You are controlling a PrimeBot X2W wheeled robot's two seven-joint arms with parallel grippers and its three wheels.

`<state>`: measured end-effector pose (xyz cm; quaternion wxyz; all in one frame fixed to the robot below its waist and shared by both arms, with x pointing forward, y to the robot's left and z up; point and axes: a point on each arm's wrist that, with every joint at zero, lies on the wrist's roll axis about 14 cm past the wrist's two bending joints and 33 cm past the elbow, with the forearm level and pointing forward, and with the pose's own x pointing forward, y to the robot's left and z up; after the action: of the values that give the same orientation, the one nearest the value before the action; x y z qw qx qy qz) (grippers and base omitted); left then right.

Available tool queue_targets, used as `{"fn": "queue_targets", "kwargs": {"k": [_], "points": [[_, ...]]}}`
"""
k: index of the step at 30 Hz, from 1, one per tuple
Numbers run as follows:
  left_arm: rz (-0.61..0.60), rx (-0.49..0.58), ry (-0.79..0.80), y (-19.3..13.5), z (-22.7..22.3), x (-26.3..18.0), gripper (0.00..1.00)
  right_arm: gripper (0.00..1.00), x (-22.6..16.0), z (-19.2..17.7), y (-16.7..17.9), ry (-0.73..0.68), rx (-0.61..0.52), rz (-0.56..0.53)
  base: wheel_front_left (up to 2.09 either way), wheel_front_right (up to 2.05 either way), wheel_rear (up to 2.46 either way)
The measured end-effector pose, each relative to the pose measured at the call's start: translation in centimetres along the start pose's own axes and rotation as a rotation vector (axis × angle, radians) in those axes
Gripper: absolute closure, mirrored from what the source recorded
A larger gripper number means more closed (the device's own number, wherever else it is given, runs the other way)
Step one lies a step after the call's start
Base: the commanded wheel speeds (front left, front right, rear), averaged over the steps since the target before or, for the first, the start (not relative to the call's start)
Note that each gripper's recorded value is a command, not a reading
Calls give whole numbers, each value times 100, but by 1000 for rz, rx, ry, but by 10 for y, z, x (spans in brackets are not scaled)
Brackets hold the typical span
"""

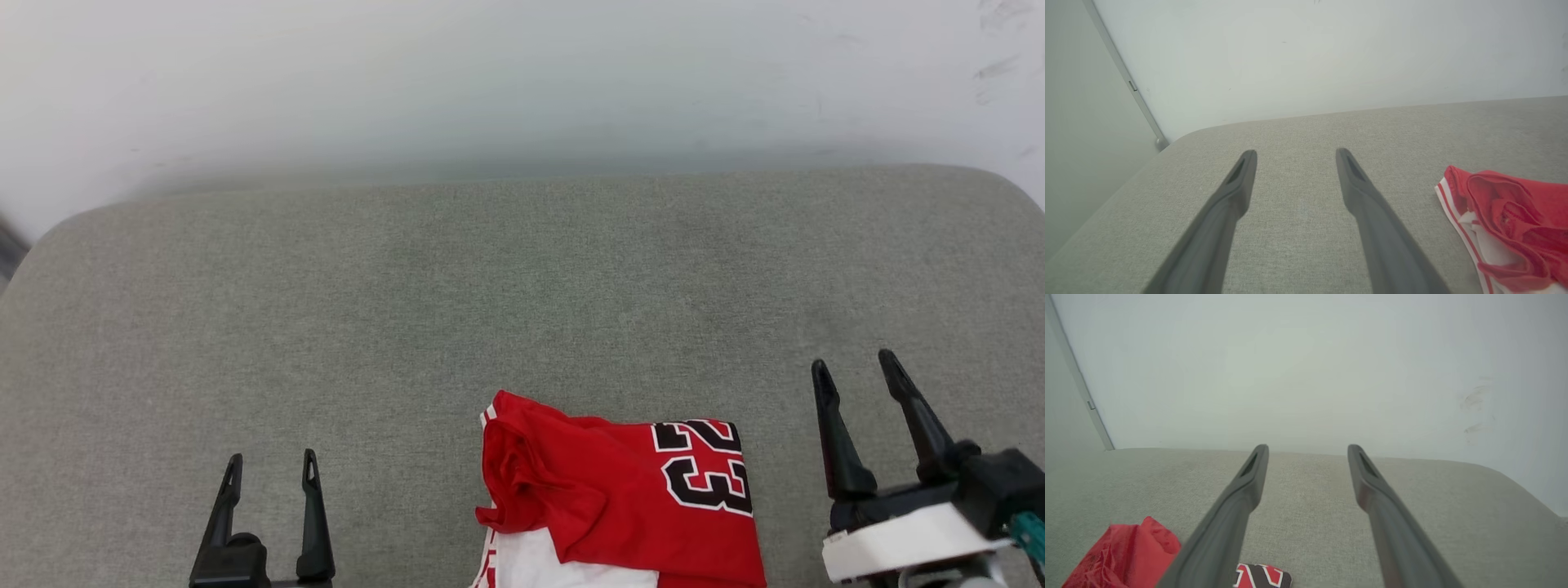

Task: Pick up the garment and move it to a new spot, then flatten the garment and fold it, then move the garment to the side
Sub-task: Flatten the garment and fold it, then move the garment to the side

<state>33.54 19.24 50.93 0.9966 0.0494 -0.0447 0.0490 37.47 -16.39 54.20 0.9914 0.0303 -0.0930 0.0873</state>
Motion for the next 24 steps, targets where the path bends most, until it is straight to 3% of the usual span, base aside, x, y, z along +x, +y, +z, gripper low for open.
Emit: {"fn": "queue_targets", "kwargs": {"k": [12, 24], "points": [[15, -23, -3, 8, 2, -9, 0, 0, -41, -12, -4, 51, 18, -84, 0, 0, 0], [17, -33, -3, 9, 3, -11, 0, 0, -47, -14, 8, 64, -10, -50, 0, 0, 0]]}}
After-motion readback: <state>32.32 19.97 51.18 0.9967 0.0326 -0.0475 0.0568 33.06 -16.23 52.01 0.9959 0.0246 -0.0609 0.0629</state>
